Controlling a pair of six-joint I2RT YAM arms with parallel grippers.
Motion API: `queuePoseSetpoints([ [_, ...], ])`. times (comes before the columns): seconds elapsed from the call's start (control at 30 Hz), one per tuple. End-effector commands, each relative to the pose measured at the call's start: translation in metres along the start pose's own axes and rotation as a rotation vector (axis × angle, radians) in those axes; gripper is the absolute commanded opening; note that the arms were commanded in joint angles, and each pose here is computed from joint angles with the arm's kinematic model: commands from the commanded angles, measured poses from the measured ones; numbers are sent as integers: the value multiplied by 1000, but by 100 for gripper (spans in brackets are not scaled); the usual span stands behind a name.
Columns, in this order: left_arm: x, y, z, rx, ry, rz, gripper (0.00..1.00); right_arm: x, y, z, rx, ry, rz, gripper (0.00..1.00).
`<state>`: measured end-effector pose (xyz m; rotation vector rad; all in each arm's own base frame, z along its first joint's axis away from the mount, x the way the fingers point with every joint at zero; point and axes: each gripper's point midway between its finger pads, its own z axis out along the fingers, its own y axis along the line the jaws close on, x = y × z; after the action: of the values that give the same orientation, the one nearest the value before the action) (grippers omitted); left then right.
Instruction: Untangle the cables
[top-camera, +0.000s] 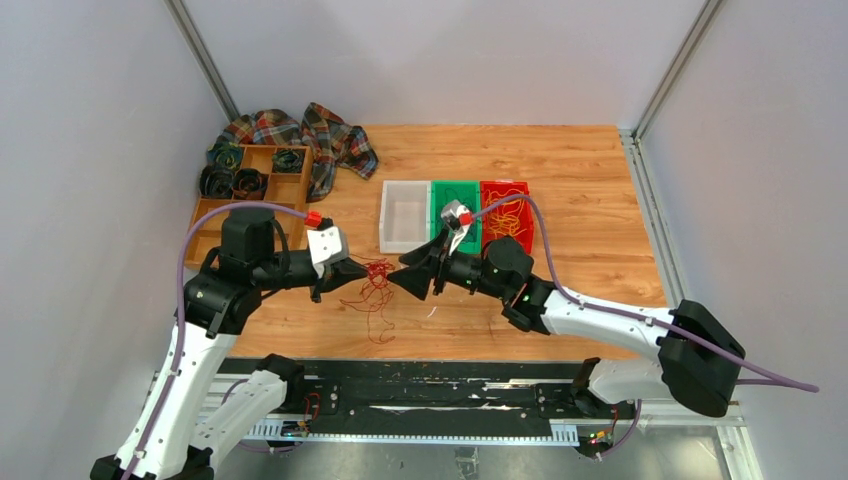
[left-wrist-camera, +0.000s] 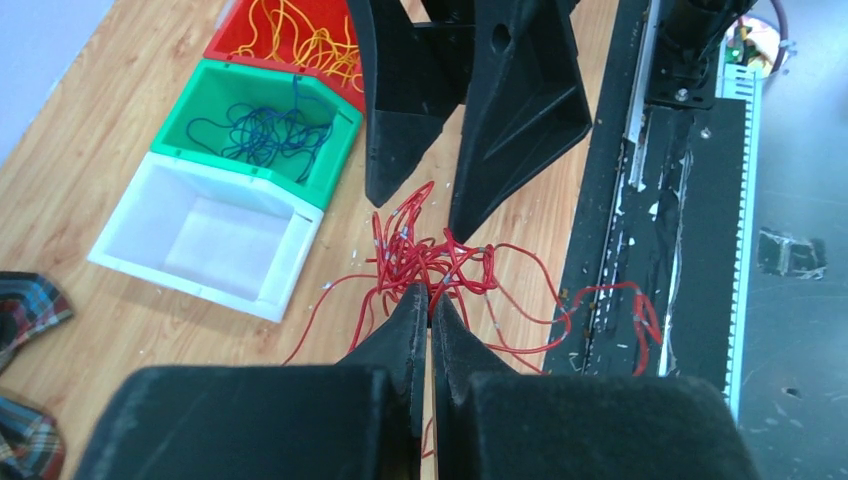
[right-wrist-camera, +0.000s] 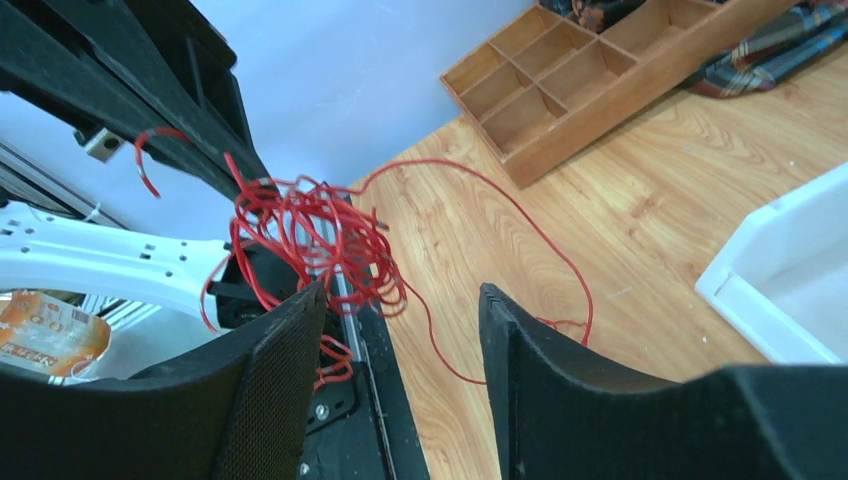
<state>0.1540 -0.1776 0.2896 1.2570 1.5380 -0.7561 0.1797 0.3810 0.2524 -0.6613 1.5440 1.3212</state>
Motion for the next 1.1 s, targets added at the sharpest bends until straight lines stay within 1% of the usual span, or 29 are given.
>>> queuePoseSetpoints([
  [0.0,-14,-7,-2,24,-44,-13,1,-32,21,12,-55,-89,-33,55],
  [0.03,-14,-7,-2,27,-43,-17,1,-34,24,14,-63,-91,-35,51],
  [0.1,-14,-7,-2,29,-42,-24,1,-34,26,17,-68,-86,-39,38],
  [0.13,-14,-7,-2,26,-42,-24,1,-34,25,17,-62,-80,-42,29],
  [0.2,-17,-6,-4,17,-46,-16,0,-32,21,15,-36,-71,-42,7],
  [0.23,-18,-6,-5,10,-47,-10,1,-32,19,13,-18,-66,-45,2],
  [0.4,-22,4,-15,-85,-37,52,1,-32,-5,-10,124,-75,-70,1],
  [0.57,-19,15,-27,-196,-12,115,0,-49,-41,-49,294,-166,-47,1],
  [0.7,-18,22,-36,-267,2,143,0,-54,-54,-70,369,-205,-43,1],
  [0.83,-18,41,-48,-395,31,171,1,-49,-64,-83,433,-192,-46,1],
  [0.97,-10,60,-63,-525,89,189,1,-45,-69,-91,467,-177,-54,1],
  [1.03,-4,74,-72,-616,124,194,1,-46,-76,-98,513,-174,-58,1],
  [1.07,-1,84,-81,-688,151,198,1,-47,-80,-102,539,-174,-63,1],
])
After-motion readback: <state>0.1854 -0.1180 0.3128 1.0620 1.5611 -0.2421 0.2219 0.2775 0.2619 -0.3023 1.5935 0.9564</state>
